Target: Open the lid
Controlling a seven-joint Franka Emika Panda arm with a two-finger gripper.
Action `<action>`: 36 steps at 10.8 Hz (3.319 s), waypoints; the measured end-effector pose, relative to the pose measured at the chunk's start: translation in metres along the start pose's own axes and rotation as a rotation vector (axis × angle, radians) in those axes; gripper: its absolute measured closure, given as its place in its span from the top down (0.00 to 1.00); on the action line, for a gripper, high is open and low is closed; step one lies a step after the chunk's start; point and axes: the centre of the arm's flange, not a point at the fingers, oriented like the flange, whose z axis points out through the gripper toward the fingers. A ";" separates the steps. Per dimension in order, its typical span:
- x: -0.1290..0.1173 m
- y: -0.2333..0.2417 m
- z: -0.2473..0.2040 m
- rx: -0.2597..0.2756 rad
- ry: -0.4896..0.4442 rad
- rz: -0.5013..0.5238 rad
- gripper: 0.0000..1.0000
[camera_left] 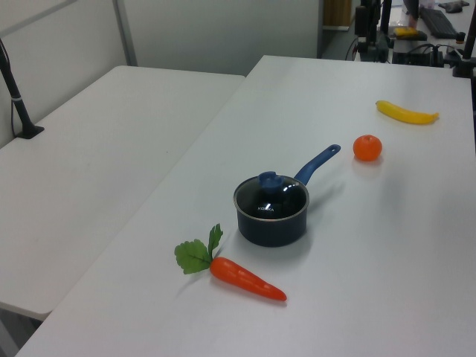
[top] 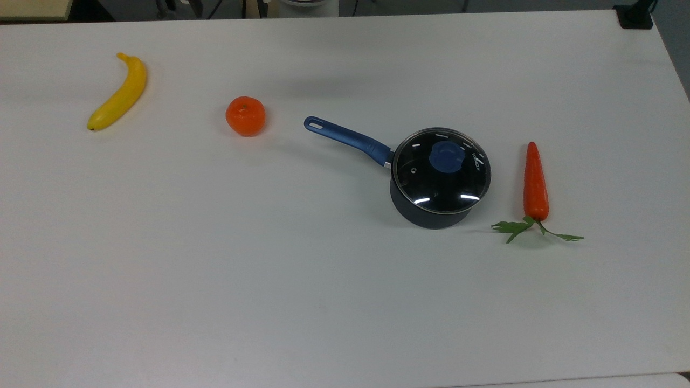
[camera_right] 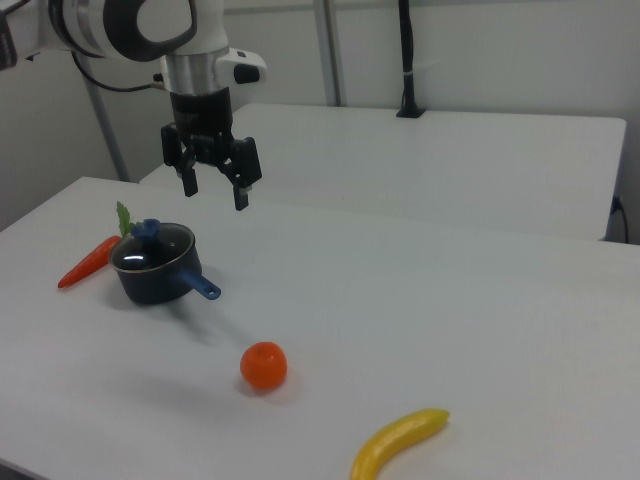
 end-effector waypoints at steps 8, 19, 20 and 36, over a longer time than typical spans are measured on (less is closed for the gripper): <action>0.004 -0.005 0.005 0.000 -0.001 0.010 1.00; 0.082 -0.192 0.064 0.098 0.297 0.278 1.00; 0.086 -0.206 0.073 0.102 0.309 0.259 1.00; 0.097 -0.317 0.191 0.041 0.198 0.163 0.99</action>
